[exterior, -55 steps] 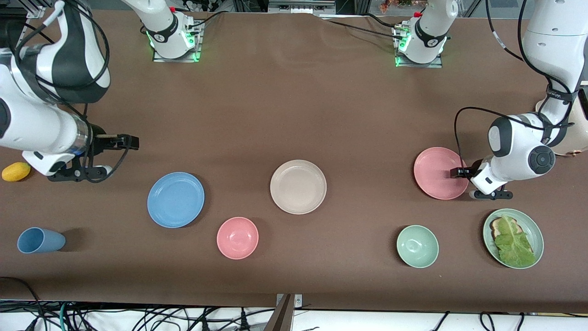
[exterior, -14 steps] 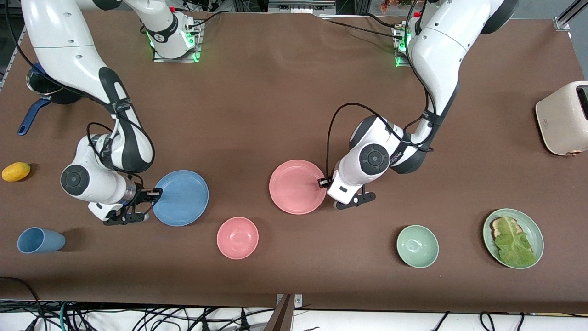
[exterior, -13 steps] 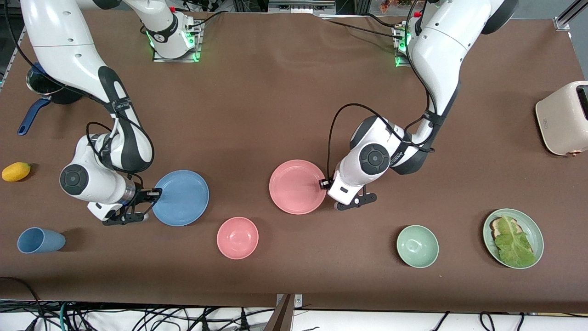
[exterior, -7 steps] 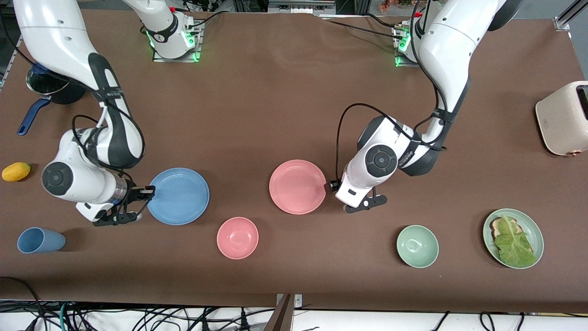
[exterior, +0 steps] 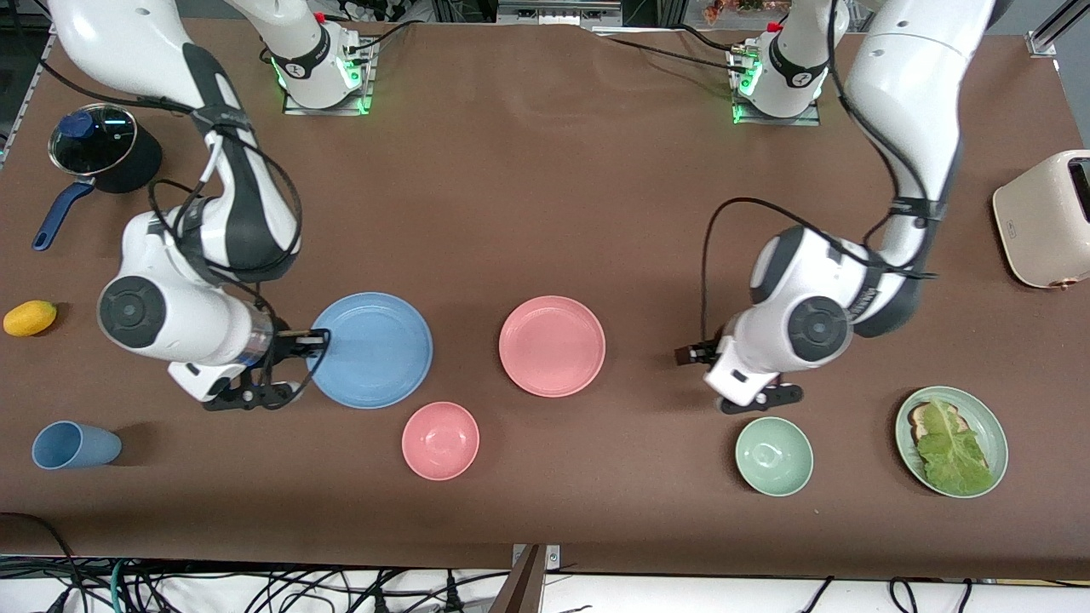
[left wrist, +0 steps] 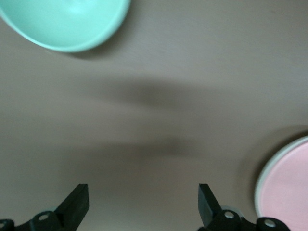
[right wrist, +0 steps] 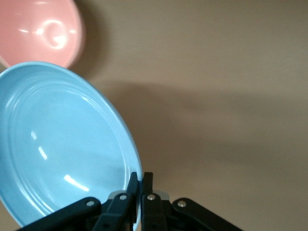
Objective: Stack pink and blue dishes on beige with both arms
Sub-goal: 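Carry the blue plate with the right gripper onto the pink plate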
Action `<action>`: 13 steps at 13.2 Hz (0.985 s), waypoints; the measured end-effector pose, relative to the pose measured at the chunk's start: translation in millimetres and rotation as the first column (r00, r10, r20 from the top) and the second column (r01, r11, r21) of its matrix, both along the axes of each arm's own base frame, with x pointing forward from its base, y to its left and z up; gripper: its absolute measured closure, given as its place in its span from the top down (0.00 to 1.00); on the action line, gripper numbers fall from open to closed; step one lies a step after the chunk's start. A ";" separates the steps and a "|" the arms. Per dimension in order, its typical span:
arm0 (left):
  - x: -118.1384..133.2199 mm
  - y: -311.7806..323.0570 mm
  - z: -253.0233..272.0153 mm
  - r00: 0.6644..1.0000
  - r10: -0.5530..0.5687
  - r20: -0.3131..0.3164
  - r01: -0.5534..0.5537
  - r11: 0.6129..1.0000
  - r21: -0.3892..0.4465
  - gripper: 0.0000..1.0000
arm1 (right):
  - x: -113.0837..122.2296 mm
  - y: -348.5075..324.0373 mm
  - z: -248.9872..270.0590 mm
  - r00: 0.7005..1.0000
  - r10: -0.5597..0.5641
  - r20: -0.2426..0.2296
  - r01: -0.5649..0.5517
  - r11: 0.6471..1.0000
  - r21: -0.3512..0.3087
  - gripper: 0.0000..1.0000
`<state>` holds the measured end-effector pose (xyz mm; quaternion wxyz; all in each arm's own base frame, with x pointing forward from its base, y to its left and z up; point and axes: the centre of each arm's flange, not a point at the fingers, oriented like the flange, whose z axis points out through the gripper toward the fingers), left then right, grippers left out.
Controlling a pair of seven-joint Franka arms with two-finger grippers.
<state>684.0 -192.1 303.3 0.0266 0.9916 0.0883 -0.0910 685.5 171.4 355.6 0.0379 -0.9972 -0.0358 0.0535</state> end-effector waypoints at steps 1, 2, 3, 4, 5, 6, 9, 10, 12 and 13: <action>3.2 22.8 5.2 1.000 -0.016 -0.011 0.016 1.000 -0.002 1.00 | -5.8 25.7 4.5 0.999 -0.036 -0.005 0.036 0.999 0.016 0.04; 5.2 44.3 10.5 0.999 -0.031 -0.022 0.031 1.000 -0.005 1.00 | -12.9 50.8 8.1 0.997 -0.073 -0.013 0.073 0.997 0.029 0.04; 6.5 66.9 16.3 0.998 -0.045 -0.035 0.045 0.999 -0.008 1.00 | -20.5 75.8 11.0 0.994 -0.107 -0.017 0.107 0.994 0.036 0.04; 6.7 89.6 22.3 0.997 -0.062 -0.049 0.062 0.998 -0.013 1.00 | -28.0 100.0 13.1 0.991 -0.134 -0.014 0.134 0.990 0.042 0.04; 5.5 112.8 29.1 0.995 -0.080 -0.066 0.079 0.997 -0.020 1.00 | -35.8 123.0 12.8 0.987 -0.160 -0.009 0.160 0.986 0.045 0.04; 3.3 133.7 37.5 0.993 -0.092 -0.080 0.090 0.996 -0.025 1.00 | -43.0 144.8 10.2 0.982 -0.186 -0.003 0.186 0.981 0.049 0.04; -8.9 179.0 69.5 0.986 -0.150 -0.077 0.148 0.988 -0.034 1.00 | -62.4 203.6 -15.6 0.964 -0.267 0.007 0.266 0.961 0.069 0.04; -16.9 186.2 82.2 0.985 -0.160 -0.070 0.159 0.987 -0.024 1.00 | -68.7 219.8 -28.4 0.957 -0.291 0.005 0.289 0.954 0.072 0.04; -36.7 195.5 118.1 0.987 -0.156 -0.044 0.157 0.988 0.009 1.00 | -78.9 241.4 -53.4 0.946 -0.323 -0.008 0.323 0.944 0.068 0.04; -47.4 197.4 137.9 0.988 -0.153 -0.028 0.154 0.988 0.026 1.00 | -81.7 247.4 -62.9 0.943 -0.333 -0.012 0.333 0.941 0.068 0.04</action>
